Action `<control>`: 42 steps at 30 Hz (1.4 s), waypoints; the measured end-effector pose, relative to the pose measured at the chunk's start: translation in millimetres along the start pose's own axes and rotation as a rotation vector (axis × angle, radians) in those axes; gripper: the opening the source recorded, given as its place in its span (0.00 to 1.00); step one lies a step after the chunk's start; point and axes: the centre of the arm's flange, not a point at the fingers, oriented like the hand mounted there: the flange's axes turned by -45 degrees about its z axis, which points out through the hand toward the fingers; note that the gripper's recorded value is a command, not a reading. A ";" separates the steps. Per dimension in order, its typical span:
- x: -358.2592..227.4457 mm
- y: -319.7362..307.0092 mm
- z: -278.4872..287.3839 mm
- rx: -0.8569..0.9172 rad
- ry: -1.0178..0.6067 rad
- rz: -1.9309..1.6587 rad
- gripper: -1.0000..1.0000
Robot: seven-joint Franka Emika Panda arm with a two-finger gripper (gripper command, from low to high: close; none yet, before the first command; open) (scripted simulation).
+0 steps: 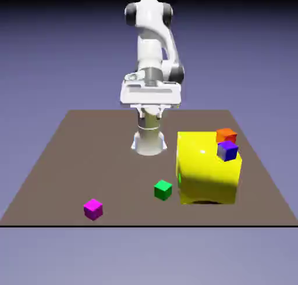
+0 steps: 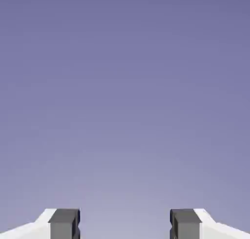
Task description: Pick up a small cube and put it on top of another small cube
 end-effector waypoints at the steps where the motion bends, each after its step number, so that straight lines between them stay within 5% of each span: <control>1: -7.2 7.3 10.6 0.000 -0.050 0.052 0.50; 24: -226.8 71.8 149.7 0.218 -0.960 1.372 0.50; 32: -278.0 59.9 171.2 0.407 -1.077 1.874 0.50; 42: -310.0 47.9 204.9 0.644 -1.013 2.365 0.50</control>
